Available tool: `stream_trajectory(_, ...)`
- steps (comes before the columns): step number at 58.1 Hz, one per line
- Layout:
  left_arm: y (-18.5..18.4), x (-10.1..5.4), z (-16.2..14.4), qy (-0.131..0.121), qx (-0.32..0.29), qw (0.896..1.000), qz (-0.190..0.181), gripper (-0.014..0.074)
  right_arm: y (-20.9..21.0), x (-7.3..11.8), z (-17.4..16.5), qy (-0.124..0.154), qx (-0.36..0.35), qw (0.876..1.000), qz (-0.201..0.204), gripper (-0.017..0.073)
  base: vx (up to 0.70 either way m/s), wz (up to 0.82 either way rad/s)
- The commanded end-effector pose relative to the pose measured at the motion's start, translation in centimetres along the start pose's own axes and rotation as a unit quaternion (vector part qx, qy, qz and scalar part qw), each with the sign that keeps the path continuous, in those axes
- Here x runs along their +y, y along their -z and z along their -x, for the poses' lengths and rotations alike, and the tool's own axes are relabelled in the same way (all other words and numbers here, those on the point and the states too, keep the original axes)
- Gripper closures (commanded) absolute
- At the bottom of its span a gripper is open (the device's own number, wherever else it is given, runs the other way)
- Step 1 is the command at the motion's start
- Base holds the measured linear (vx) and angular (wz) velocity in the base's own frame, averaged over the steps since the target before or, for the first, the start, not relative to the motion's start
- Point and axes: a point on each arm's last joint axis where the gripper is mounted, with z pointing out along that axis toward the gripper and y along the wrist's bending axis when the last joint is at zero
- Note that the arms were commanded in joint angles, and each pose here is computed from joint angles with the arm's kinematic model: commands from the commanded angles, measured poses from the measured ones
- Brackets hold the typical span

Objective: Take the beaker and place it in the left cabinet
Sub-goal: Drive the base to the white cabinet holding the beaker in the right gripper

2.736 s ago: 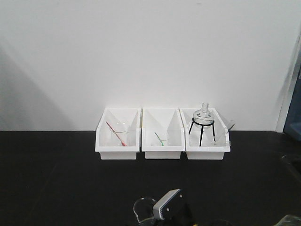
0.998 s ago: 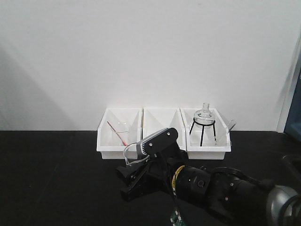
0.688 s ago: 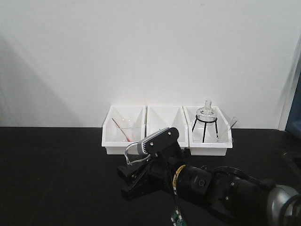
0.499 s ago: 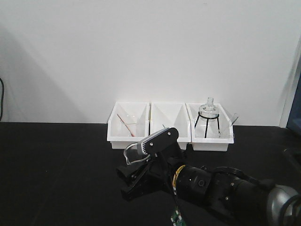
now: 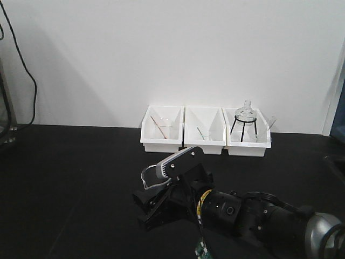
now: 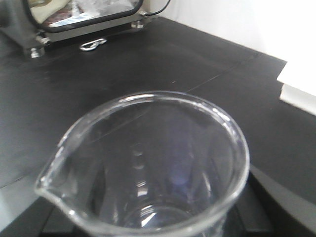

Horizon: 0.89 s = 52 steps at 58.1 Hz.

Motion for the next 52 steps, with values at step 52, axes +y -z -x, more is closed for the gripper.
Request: stream_trajectory(52,0.33,0.03,1.37,0.004,-0.055,0.998,0.001,0.0600,1.27,0.17,3.33,0.002,-0.070,0.997,0.012,0.0334,-0.19,0.39)
